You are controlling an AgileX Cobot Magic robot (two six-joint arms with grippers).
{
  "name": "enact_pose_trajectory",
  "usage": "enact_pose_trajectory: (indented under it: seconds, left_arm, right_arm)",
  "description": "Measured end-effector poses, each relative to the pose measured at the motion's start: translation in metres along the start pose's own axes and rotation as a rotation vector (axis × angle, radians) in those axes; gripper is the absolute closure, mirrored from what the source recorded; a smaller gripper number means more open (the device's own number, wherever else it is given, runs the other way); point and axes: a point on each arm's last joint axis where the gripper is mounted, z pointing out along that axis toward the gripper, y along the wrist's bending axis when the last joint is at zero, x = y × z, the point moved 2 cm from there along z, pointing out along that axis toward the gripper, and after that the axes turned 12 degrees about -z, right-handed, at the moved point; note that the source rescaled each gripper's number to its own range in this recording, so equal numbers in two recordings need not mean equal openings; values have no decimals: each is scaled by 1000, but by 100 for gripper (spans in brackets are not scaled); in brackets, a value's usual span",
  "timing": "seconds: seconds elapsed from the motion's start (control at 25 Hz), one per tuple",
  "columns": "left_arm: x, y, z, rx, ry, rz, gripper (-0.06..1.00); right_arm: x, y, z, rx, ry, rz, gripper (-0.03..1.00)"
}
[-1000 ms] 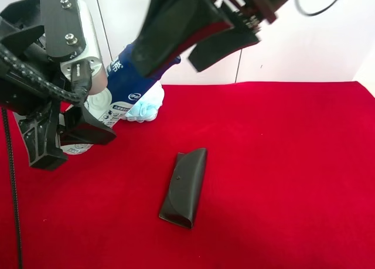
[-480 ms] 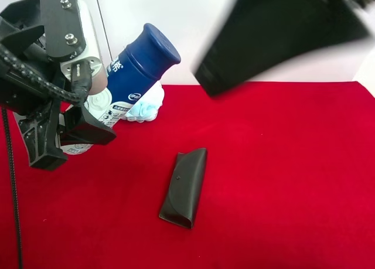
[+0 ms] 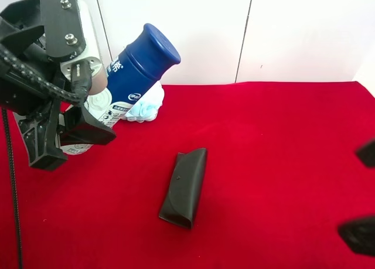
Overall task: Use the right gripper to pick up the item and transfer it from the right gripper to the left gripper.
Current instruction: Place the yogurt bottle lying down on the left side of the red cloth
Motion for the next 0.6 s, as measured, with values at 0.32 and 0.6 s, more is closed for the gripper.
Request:
enact_pose_trajectory:
  seconds: [0.32, 0.6]
  left_arm:
    - [1, 0, 0, 2, 5, 0, 82]
    - [1, 0, 0, 2, 5, 0, 82]
  right_arm:
    - [72, 5, 15, 96, -104, -10, -3]
    - [75, 5, 5, 149, -304, -24, -3]
